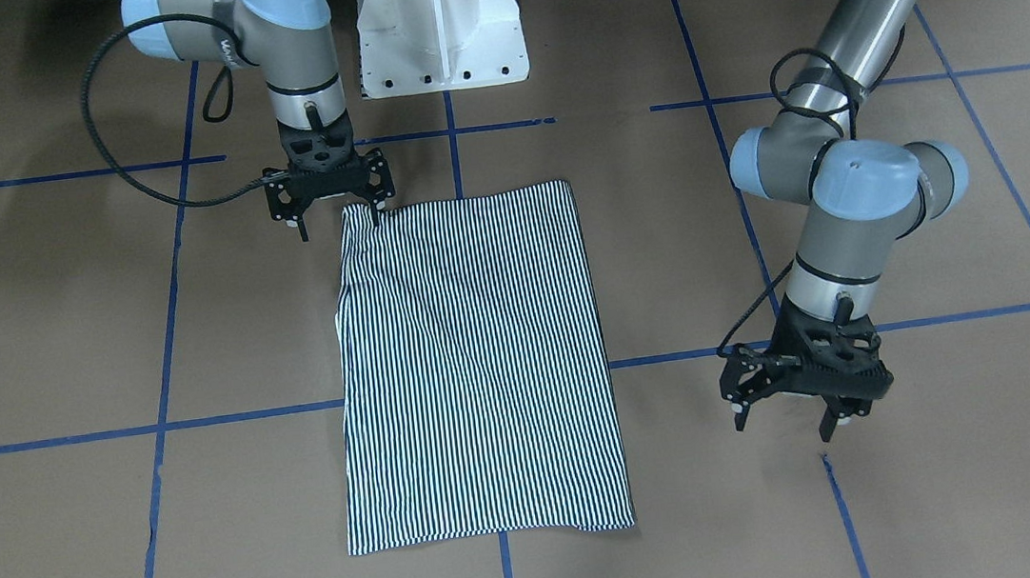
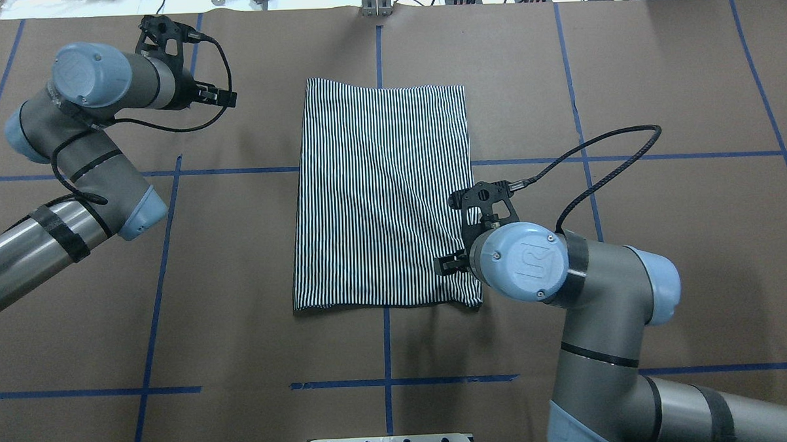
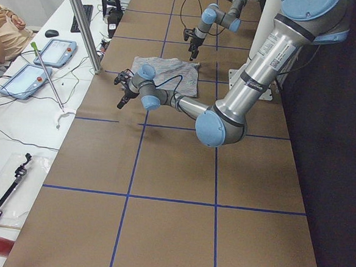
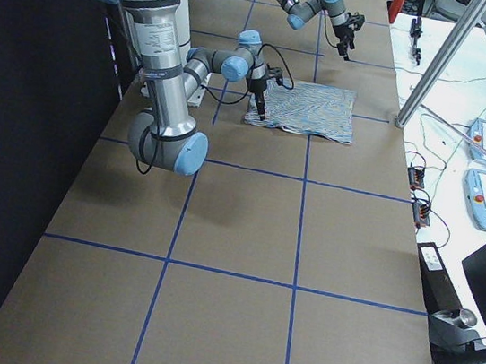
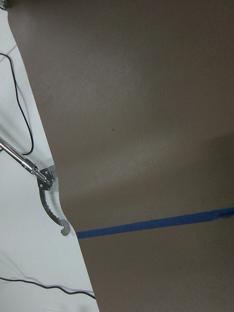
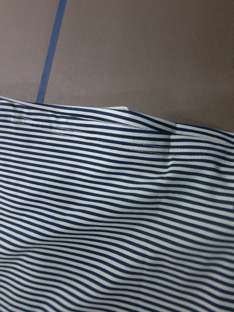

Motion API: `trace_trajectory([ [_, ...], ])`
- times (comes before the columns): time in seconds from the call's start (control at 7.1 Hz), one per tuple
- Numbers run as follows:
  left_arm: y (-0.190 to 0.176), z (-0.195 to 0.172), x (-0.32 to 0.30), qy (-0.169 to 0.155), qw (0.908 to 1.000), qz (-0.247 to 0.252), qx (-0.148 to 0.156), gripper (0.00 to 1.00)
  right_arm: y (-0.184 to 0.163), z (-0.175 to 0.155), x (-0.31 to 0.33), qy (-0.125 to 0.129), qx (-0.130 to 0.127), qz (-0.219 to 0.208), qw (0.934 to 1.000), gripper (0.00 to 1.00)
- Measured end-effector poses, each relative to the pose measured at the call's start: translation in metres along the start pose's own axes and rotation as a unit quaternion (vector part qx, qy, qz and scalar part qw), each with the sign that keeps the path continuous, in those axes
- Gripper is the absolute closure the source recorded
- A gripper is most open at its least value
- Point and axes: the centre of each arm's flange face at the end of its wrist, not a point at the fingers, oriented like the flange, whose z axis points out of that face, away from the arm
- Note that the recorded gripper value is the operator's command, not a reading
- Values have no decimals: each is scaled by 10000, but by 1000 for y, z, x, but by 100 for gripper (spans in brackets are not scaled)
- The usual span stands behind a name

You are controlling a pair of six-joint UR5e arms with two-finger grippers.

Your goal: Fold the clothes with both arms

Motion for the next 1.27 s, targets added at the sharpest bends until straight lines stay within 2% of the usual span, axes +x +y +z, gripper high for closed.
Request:
trace_trajectory([
  [0.14, 17, -21, 11, 301, 9987, -401, -87, 0, 8, -7, 18, -386, 113, 400, 9984, 0],
  [0.28, 44, -46, 31, 614, 9948, -798, -175, 0, 15, -16, 36, -774, 222, 869, 9930, 0],
  [0.42, 75, -70, 55, 895, 9875, -1259, -305, 0, 17, -26, 45, -1047, 280, 1386, 9844, 0],
  [0.56, 106, -90, 81, 1086, 9773, -1772, -403, 0, 17, -34, 46, -1199, 314, 1908, 9738, 0],
  [0.7, 137, -102, 112, 1183, 9671, -2208, -439, 0, 16, -37, 45, -1260, 351, 2280, 9648, 0],
  [0.84, 166, -105, 142, 1216, 9582, -2545, -482, 10, 15, -37, 45, -1270, 369, 2470, 9599, 0],
  [0.99, 185, -104, 168, 1152, 9510, -2817, -546, 40, 13, -37, 46, -1268, 383, 2543, 9580, 0],
  [1.27, 200, -96, 199, 783, 9438, -3147, -642, 45, 12, -37, 46, -1269, 397, 2576, 9571, 0],
])
